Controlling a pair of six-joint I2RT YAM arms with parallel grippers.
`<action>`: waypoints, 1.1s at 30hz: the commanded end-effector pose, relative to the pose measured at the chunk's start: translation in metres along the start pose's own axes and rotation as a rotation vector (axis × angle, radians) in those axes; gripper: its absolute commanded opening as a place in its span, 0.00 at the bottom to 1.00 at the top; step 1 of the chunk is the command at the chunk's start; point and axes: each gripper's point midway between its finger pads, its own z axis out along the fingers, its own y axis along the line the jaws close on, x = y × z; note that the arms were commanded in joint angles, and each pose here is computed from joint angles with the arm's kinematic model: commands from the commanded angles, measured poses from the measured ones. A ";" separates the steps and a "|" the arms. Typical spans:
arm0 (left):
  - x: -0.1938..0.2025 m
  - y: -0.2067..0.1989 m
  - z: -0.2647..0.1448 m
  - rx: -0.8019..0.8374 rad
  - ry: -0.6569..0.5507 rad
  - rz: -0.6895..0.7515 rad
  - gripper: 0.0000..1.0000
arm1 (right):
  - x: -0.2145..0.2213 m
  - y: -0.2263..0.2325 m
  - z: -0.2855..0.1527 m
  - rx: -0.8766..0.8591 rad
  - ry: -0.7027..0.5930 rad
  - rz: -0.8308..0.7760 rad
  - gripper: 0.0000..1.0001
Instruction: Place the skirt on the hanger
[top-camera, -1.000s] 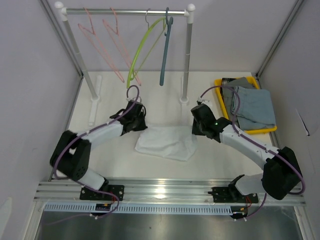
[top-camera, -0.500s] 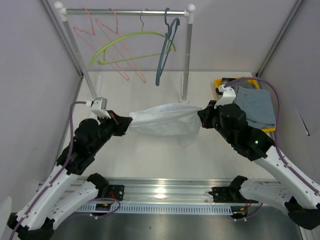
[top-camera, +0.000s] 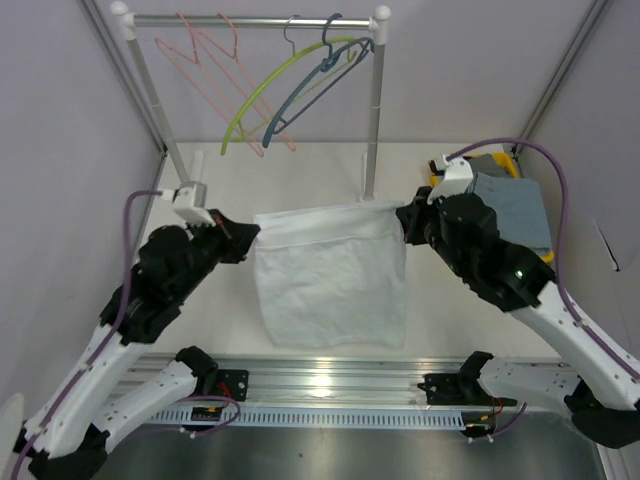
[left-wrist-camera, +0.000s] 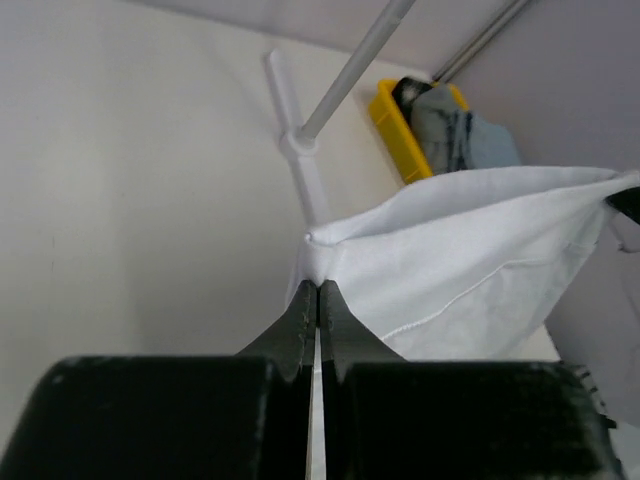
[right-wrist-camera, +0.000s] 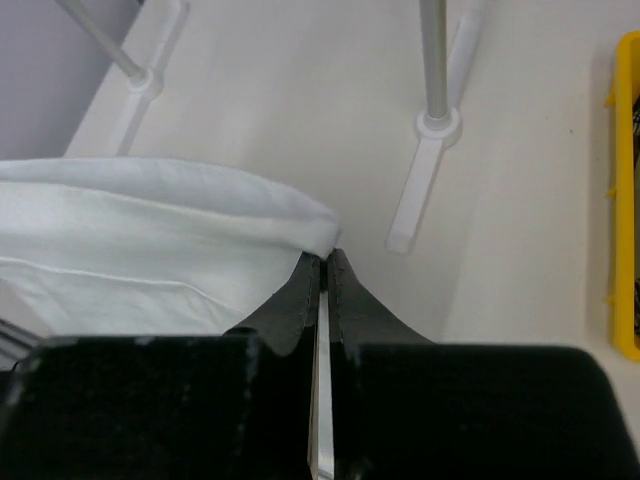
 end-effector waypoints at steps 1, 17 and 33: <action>0.029 0.024 0.045 -0.128 0.092 0.013 0.00 | 0.020 -0.033 0.048 0.079 0.085 -0.002 0.00; 0.084 0.066 0.156 -0.175 0.219 -0.047 0.00 | 0.109 -0.089 0.138 0.129 0.302 0.136 0.00; 0.222 0.098 0.047 -0.139 0.459 -0.165 0.47 | 0.261 -0.079 0.039 0.223 0.451 0.381 0.60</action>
